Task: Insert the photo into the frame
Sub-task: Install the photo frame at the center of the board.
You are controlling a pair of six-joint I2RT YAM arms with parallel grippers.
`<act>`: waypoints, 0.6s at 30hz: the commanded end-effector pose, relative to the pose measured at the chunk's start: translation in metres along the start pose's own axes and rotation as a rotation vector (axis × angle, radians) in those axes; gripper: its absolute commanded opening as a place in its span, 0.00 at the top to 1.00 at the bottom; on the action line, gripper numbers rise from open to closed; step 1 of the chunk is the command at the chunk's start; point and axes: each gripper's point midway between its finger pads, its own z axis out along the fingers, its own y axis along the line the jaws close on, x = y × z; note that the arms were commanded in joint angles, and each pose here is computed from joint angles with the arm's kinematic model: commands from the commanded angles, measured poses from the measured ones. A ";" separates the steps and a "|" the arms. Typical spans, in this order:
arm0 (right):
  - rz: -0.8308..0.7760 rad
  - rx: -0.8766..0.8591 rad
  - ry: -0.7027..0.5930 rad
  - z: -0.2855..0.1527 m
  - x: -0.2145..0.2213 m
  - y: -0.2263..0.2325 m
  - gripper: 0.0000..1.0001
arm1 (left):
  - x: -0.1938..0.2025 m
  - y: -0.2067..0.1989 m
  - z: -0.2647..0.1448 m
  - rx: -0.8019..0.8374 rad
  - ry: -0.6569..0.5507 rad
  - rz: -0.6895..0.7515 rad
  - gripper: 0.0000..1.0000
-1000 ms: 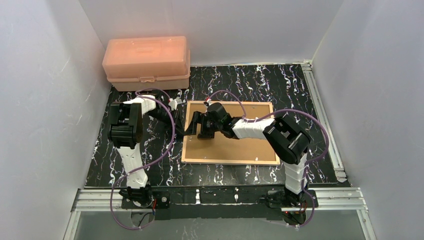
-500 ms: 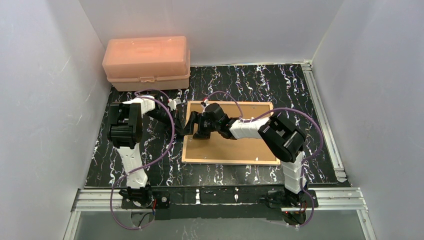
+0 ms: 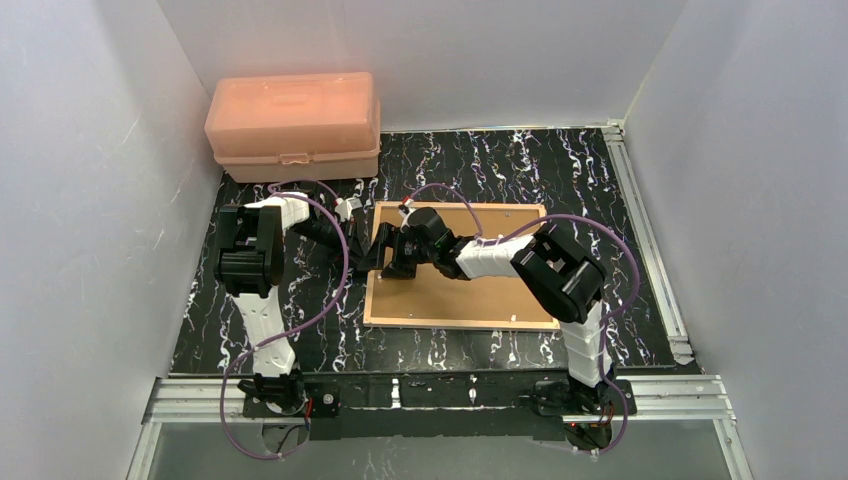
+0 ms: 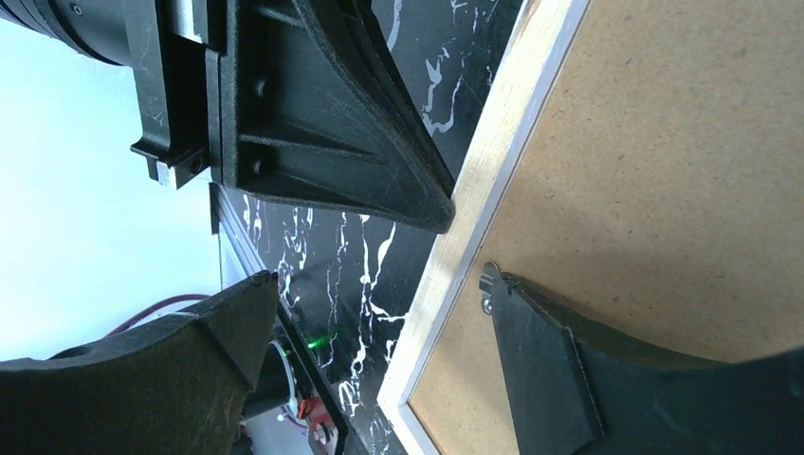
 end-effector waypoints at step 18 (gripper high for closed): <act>-0.003 -0.067 0.076 0.013 0.015 0.013 0.11 | 0.013 0.010 0.008 -0.052 0.033 0.026 0.97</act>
